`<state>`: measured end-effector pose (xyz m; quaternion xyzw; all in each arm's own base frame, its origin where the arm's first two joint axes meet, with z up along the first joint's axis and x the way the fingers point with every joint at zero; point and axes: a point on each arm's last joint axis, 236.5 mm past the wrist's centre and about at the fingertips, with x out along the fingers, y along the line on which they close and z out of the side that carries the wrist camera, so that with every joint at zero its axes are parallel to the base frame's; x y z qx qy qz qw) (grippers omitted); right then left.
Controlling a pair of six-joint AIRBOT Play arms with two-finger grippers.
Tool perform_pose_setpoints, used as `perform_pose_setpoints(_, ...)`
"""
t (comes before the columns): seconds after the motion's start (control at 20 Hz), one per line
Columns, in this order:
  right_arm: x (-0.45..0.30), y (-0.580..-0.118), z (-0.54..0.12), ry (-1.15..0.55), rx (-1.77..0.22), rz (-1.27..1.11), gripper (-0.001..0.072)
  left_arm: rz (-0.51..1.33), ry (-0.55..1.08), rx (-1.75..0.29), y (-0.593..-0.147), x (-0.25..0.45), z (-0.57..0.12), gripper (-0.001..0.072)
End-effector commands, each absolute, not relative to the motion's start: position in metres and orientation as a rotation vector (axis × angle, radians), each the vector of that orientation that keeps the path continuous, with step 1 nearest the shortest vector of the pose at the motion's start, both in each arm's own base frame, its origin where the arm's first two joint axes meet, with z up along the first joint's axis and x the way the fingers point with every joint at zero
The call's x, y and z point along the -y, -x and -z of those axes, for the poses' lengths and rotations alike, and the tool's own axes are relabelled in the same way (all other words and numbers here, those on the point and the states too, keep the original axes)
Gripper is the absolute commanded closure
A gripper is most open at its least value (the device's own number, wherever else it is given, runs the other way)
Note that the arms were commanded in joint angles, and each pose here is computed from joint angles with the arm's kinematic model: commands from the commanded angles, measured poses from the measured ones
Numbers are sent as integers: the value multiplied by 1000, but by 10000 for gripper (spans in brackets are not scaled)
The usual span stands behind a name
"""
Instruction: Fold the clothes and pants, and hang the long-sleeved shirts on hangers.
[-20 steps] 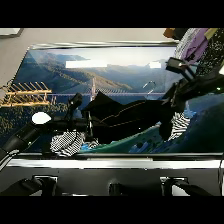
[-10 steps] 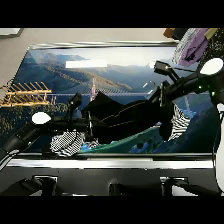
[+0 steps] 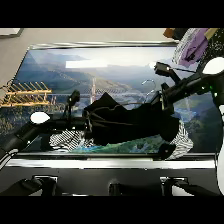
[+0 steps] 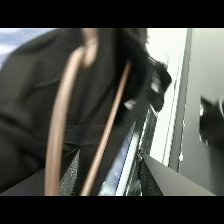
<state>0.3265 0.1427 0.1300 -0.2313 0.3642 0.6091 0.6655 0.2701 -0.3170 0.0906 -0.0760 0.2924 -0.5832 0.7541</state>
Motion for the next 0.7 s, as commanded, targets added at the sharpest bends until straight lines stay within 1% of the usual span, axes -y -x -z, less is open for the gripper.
perform_pose_setpoints(0.0, -130, -320, -137, 587, -847, -1312, 681, 1083, 435, -788, -298, 292, -92, 236)
perform_pose_setpoints(0.05, -129, -321, -141, 582, -845, -1288, 681, 999, 560, -843, -310, 279, -94, 160)
perform_pose_setpoints(0.1, -130, -321, -146, 571, -842, -1261, 681, 917, 684, -894, -320, 267, -95, 156)
perform_pose_setpoints(0.15, -130, -322, -151, 554, -841, -1227, 681, 866, 769, -931, -326, 258, -95, 156)
perform_pose_setpoints(0.2, -130, -323, -156, 533, -843, -1191, 680, 860, 778, -940, -326, 254, -94, 156)
perform_pose_setpoints(0.3, -129, -320, -162, 486, -870, -1148, 680, 855, 742, -963, -322, 259, -85, 156)
perform_pose_setpoints(0.4, -129, -318, -165, 445, -892, -1115, 680, 787, 799, -997, -325, 273, -76, 156)
perform_pose_setpoints(0.65, -129, -316, -167, 409, -916, -1093, 680, 725, 739, -965, -322, 325, -50, 157)
